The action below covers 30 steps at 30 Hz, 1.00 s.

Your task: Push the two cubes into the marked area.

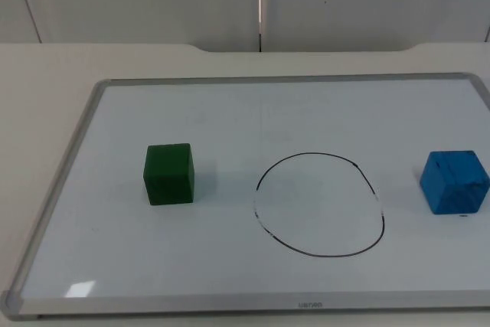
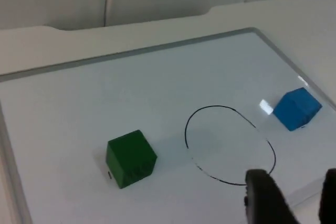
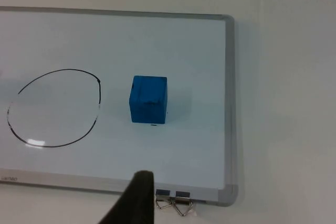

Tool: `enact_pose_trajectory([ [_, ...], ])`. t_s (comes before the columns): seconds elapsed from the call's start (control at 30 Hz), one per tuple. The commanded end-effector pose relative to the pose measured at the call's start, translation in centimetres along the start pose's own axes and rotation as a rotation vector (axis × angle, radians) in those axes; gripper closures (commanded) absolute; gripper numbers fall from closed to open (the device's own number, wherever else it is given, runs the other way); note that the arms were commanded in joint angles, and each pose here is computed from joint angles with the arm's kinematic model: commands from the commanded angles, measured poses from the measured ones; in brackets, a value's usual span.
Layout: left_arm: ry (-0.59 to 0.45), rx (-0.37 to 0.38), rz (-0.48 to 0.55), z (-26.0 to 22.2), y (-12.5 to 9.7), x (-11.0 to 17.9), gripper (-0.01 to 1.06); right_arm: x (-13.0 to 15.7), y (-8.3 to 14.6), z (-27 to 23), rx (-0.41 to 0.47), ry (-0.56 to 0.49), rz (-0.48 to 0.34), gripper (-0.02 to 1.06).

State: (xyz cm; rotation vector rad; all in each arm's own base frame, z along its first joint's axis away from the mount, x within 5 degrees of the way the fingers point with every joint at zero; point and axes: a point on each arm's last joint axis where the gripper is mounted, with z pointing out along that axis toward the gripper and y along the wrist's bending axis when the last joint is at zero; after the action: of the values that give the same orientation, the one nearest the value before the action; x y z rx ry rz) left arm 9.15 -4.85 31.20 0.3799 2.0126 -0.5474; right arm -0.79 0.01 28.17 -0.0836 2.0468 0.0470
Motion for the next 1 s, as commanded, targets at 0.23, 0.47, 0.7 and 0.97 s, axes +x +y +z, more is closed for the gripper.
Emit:
enact_pose_trajectory([
  [0.23, 0.031, 0.121, -0.037, 2.9, 0.7, -1.0, 1.05, 0.1, 0.0, 0.1, 0.0, -0.003, 0.003, -0.01],
  [0.47, 0.105, 0.155, -0.095, 5.5, 2.0, -0.9, 1.05, 0.1, 0.0, 0.1, 0.0, -0.003, 0.003, -0.01],
  [0.7, 0.19, 0.149, -0.135, 8.5, 3.2, -0.2, 1.05, 0.1, 0.0, 0.1, 0.0, -0.003, 0.003, -0.01],
  [0.97, 0.224, 0.099, -0.12, 11.7, 2.9, 0.5, 1.05, 0.1, 0.0, 0.1, 0.0, -0.003, 0.003, -0.01],
])
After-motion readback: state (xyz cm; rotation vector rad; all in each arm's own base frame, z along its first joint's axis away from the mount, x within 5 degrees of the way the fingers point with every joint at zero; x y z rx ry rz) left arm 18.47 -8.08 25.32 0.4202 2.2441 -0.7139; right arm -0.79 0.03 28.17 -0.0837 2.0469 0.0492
